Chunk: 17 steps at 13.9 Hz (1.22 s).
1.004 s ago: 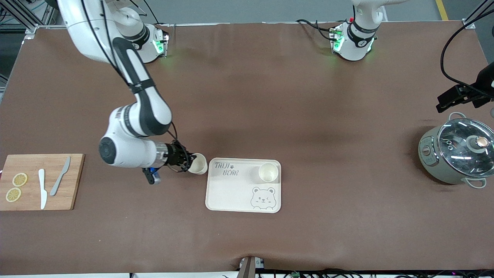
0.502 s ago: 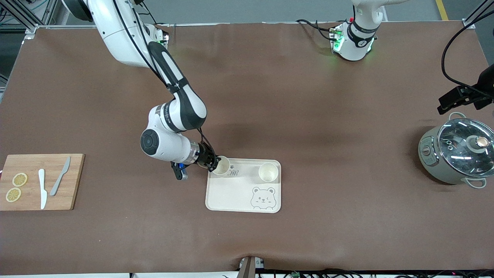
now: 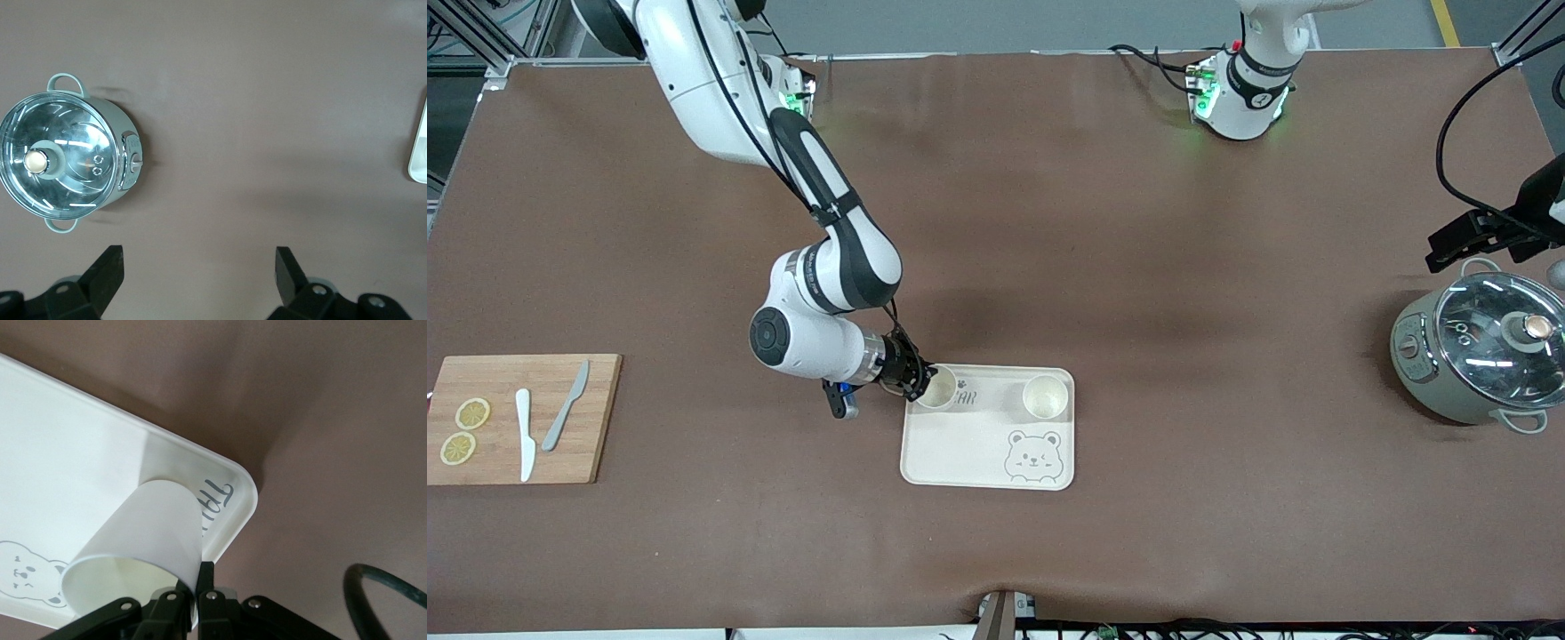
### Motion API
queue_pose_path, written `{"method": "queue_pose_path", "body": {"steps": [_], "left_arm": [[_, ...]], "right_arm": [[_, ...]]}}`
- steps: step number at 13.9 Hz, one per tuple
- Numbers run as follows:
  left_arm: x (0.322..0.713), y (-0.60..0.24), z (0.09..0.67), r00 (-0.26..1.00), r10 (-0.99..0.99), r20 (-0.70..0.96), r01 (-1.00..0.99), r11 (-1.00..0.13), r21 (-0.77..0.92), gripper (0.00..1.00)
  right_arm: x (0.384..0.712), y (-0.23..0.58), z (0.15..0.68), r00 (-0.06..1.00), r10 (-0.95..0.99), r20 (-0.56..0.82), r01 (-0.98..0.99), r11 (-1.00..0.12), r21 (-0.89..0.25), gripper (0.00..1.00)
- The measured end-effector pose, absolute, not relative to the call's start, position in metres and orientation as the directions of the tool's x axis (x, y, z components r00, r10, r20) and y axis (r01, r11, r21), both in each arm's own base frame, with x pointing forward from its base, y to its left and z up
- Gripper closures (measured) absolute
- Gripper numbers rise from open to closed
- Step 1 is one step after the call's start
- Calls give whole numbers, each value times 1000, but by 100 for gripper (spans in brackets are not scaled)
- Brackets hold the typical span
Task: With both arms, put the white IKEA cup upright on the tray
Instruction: 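Lower the cup onto the tray beside the first cup, open the right gripper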
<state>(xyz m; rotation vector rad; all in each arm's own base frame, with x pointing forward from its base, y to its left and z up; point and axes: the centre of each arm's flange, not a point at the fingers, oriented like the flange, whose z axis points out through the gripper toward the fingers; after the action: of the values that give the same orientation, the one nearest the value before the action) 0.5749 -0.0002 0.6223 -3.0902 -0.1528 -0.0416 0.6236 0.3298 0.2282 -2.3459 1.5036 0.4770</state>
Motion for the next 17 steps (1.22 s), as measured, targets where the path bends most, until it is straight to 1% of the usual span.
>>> {"method": "queue_pose_path", "body": {"steps": [1,2,3,4,6,9,11,14,17], "left_arm": [[575,0,623,995,98,30,99,-994,-46,0],[575,0,623,995,98,30,99,-994,-46,0],[575,-1,622,995,97,30,99,-994,-46,0],[575,-1,622,995,97,29,98,-994,-46,0],[576,-2,623,995,95,32,96,-994,-45,0],[578,-3,623,995,92,46,94,-995,-43,0],[580,-3,620,995,92,44,94,-995,-43,0],[581,-4,621,995,90,50,92,-995,-41,0],[582,-4,623,994,89,55,91,-995,-41,0]], "right_arm": [[623,330,226,392,-809,-438,-913,-400,-79,84],[623,330,225,392,-809,-438,-913,-400,-78,78],[623,330,225,392,-809,-437,-913,-400,-79,78],[624,330,226,392,-809,-437,-913,-399,-80,73],[627,330,230,402,-809,-429,-910,-404,-91,53],[637,332,247,459,-803,-379,-886,-446,-126,21],[644,328,255,471,-804,-363,-880,-454,-138,1],[654,315,271,463,-793,-395,-879,-467,-95,0],[664,279,292,450,-792,-412,-865,-501,17,0]]}}
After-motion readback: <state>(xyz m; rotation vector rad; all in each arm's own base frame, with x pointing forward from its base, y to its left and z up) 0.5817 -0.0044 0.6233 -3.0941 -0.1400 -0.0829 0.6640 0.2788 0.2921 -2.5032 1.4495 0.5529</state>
